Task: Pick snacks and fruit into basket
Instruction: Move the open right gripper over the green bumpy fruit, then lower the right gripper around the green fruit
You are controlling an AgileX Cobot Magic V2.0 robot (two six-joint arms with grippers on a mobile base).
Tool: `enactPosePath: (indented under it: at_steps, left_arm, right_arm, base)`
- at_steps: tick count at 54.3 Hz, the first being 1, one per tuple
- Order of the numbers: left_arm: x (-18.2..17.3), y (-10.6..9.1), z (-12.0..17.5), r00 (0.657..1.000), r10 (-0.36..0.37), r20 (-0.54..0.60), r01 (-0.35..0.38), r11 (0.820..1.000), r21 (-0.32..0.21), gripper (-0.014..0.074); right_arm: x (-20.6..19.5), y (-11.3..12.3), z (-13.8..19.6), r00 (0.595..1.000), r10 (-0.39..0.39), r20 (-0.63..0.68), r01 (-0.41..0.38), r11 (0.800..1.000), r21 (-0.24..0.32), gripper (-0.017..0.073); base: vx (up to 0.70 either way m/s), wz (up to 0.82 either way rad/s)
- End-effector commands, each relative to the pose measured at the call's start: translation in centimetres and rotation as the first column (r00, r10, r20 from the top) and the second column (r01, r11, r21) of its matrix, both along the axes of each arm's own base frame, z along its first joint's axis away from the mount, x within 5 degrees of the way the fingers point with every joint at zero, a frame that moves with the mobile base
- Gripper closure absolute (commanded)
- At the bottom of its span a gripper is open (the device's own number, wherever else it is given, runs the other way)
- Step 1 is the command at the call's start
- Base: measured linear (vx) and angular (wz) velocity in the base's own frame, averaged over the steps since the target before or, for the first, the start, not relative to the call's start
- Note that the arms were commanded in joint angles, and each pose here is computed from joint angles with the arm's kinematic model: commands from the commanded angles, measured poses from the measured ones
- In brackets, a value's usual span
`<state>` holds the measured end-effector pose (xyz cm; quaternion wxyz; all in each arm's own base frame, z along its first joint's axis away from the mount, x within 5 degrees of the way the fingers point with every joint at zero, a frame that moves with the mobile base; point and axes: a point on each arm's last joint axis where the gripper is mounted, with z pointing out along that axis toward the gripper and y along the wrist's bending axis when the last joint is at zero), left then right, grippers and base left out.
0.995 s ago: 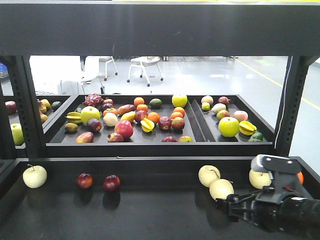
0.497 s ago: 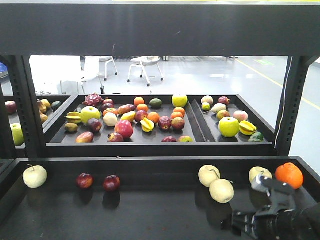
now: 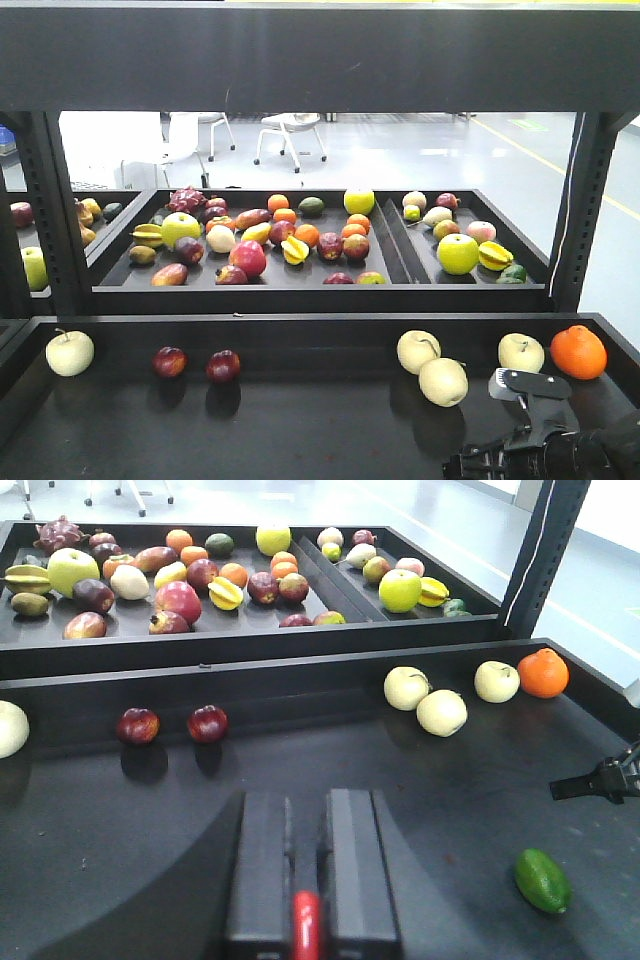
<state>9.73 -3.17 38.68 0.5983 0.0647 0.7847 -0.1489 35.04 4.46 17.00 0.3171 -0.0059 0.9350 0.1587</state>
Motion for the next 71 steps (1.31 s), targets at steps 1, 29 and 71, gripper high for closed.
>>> enactPosePath:
  at_steps: [1,29,71]
  left_arm:
    - [-0.1,0.0,1.6,0.995,0.007,0.103,-0.002,0.999,-0.046,0.0602]
    - [-0.1,0.0,1.6,0.995,0.007,0.103,-0.002,0.999,-0.046,0.0602]
    - [-0.1,0.0,1.6,0.995,0.007,0.103,-0.002,0.999,-0.046,0.0602]
  right_arm:
    - [0.4,0.0,2.3,0.997,-0.016,0.071,0.014,1.000,0.026,-0.0022]
    - [2.2,0.8,-2.0,0.998,-0.017,-0.063,0.025,0.991,0.129,-0.0045]
    - [2.0,0.5,-4.9,0.989,0.022,-0.148,-0.015,0.999,0.048,-0.0043]
  base:
    - [0.00,0.00]
    - [0.00,0.00]
    - [0.00,0.00]
